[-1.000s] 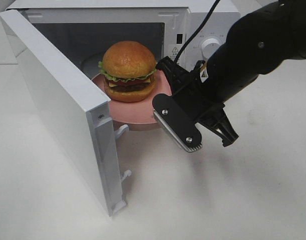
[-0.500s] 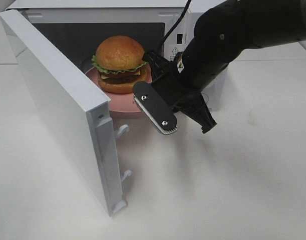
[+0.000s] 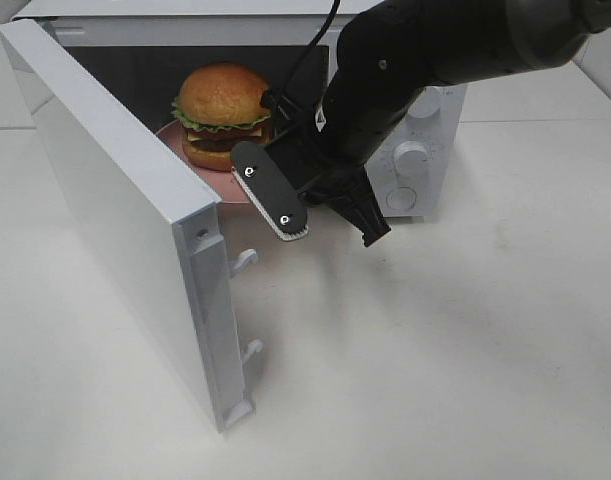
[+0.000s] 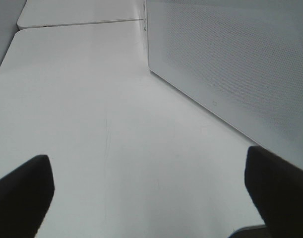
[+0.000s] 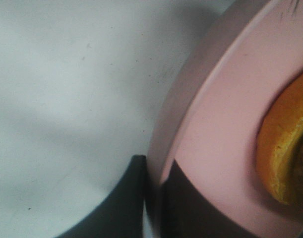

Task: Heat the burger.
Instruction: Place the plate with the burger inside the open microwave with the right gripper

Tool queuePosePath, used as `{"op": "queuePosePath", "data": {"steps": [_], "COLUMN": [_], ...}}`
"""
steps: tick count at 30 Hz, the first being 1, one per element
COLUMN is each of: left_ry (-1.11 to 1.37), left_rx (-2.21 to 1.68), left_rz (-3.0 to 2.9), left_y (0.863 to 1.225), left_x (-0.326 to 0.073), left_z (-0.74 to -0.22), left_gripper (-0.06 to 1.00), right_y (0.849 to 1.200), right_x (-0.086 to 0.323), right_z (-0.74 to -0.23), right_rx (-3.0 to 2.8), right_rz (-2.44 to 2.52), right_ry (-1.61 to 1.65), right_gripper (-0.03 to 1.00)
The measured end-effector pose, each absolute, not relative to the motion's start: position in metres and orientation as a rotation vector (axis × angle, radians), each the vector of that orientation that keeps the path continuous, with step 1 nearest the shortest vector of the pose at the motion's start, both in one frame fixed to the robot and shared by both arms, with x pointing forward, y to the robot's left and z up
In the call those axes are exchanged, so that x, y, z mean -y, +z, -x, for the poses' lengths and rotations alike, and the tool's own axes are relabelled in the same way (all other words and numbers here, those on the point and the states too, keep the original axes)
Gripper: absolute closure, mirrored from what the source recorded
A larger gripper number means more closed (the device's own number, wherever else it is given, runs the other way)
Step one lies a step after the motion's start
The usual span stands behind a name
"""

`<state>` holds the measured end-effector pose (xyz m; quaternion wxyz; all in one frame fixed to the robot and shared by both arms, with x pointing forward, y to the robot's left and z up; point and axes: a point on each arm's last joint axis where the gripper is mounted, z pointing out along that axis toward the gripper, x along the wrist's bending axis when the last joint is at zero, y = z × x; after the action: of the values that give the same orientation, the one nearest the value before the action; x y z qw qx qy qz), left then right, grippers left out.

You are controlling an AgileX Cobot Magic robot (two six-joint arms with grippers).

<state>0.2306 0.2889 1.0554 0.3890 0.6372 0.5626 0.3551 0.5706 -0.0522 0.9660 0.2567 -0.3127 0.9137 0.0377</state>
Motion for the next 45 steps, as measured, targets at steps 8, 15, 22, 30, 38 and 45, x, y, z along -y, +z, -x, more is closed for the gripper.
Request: {"op": "queuePosePath", "data": {"steps": [8, 15, 22, 30, 38, 45], "left_ry": [0.903, 0.903, 0.903, 0.903, 0.903, 0.903], "left_rx": [-1.431, -1.431, -1.431, -1.431, -1.431, -1.431], "left_rz": [-1.620, -1.620, -1.620, -1.620, -1.620, -1.620], "left_y": [1.055, 1.055, 1.055, 1.055, 1.055, 1.055], "left_x": [-0.289, -0.289, -0.289, -0.289, -0.289, -0.289], "left_z": [-0.231, -0.231, -0.231, -0.231, -0.231, -0.231], "left_gripper": [-0.02, -0.02, -0.02, -0.02, -0.02, -0.02], "right_y": [0.963, 0.960, 0.954, 0.949, 0.944, 0.935], "right_x": [0.039, 0.032, 0.022, 0.011, 0.005, 0.001], "right_z": [-0.590, -0.603, -0.618, -0.633, -0.639, -0.645], "right_rx": [-2.478, -2.488, -2.486, -2.438, -2.400, -2.403], "right_rz": [0.775, 0.733, 0.687, 0.680, 0.687, 0.616], "right_ry": [0.112, 0.097, 0.082, 0.110, 0.124, 0.158], "right_gripper": [0.89, 0.89, 0.89, 0.89, 0.89, 0.88]}}
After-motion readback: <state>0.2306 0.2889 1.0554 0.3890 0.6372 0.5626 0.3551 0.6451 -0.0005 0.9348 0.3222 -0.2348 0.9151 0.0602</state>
